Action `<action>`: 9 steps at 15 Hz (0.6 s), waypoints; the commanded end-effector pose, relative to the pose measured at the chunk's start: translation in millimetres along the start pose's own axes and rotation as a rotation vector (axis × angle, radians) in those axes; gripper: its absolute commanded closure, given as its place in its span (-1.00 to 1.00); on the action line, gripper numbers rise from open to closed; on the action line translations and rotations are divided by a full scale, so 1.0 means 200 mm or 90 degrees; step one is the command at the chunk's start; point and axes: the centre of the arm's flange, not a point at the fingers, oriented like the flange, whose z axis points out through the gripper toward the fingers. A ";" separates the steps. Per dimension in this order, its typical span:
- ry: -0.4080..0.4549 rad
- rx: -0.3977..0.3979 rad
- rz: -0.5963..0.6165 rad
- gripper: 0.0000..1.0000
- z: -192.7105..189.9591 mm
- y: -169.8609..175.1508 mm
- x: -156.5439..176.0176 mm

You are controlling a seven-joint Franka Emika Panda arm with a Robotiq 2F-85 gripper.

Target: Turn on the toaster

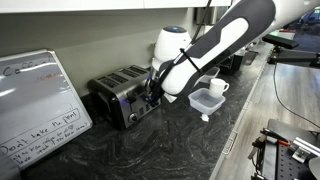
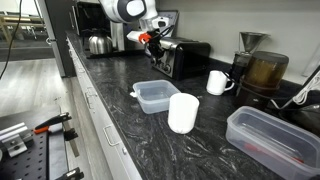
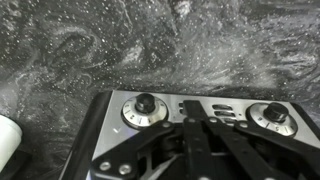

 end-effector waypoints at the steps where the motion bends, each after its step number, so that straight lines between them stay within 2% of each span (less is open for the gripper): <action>1: -0.072 0.007 -0.004 1.00 -0.03 0.06 0.06; 6: -0.096 0.039 -0.012 1.00 -0.04 0.06 0.04; 9: -0.078 0.061 -0.028 1.00 -0.03 -0.02 0.00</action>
